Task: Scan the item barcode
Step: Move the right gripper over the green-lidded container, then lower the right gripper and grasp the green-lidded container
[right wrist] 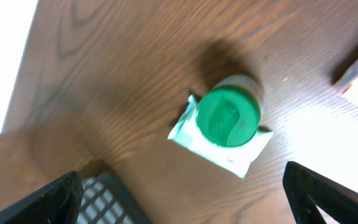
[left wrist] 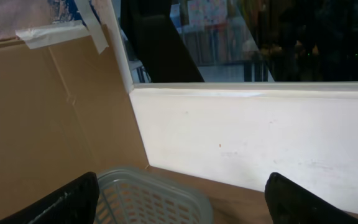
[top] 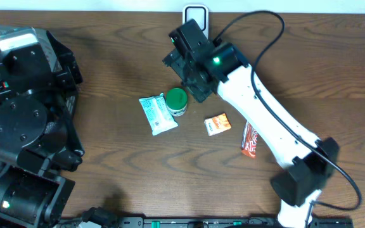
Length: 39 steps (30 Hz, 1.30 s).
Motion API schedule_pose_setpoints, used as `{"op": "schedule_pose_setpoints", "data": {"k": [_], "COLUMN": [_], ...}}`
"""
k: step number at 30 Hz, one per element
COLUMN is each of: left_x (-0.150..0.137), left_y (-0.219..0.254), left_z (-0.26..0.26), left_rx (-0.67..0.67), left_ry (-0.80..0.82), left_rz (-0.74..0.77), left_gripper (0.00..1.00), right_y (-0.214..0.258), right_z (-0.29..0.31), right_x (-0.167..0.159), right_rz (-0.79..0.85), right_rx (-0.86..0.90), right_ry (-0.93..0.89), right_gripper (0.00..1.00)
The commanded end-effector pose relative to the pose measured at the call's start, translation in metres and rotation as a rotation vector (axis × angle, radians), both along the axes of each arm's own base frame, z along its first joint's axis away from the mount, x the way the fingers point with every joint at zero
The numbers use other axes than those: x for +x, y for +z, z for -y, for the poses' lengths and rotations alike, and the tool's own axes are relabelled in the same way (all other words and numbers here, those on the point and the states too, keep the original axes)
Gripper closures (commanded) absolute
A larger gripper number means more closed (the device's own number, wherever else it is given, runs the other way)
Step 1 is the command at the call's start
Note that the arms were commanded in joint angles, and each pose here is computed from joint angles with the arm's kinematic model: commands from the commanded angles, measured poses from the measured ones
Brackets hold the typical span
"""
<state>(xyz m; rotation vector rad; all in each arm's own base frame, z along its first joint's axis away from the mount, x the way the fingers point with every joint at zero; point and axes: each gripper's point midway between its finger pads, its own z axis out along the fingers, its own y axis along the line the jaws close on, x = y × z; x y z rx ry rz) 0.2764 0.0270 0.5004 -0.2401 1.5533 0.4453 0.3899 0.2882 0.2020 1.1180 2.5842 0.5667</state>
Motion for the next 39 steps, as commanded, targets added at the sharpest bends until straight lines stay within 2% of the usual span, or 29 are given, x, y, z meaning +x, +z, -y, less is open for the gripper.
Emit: {"op": "schedule_pose_setpoints", "data": {"k": [1,6,14,28,30,33,38,39], "left_x": [0.0,0.0,0.0,-0.01,-0.012,-0.016,-0.019,-0.019], "left_y": [-0.001,-0.002,-0.003,0.003,0.005,0.006,0.005,0.005], "left_z": [-0.001,-0.001,-0.001,-0.005,-0.006,-0.007,-0.008,-0.008], "left_rx": [-0.009,-0.009,-0.007,-0.017,-0.019,-0.022,-0.023,-0.023], "left_ry": [0.002,0.003,0.003,0.003,0.003,0.003,0.003,0.003], "left_rz": [0.007,0.006,0.001,0.027,0.033,0.042,0.044,0.045], "left_gripper": [0.14,0.14,0.14,0.14,0.14,0.14,0.14,0.14], "right_y": [-0.017,-0.046,-0.087,-0.148,-0.152,-0.152,-0.152,-0.152], "right_z": [-0.004,-0.017,-0.023,-0.039,-0.037,-0.034,-0.034,-0.034], "right_x": [0.014,0.017,0.0,-0.02,-0.022,-0.022,-0.022,-0.022], "right_rz": [-0.021,-0.115,-0.251,-0.388,-0.401,-0.396,-0.383,-0.379], "right_rx": [-0.073,-0.089,-0.121,-0.165,-0.172,-0.191,-0.211,-0.216], "right_ry": [0.011,0.035,-0.001,0.034,0.034,0.046,0.125,0.15], "right_gripper": [0.01,0.01,0.01,0.01,0.09,0.35,0.5,0.5]}}
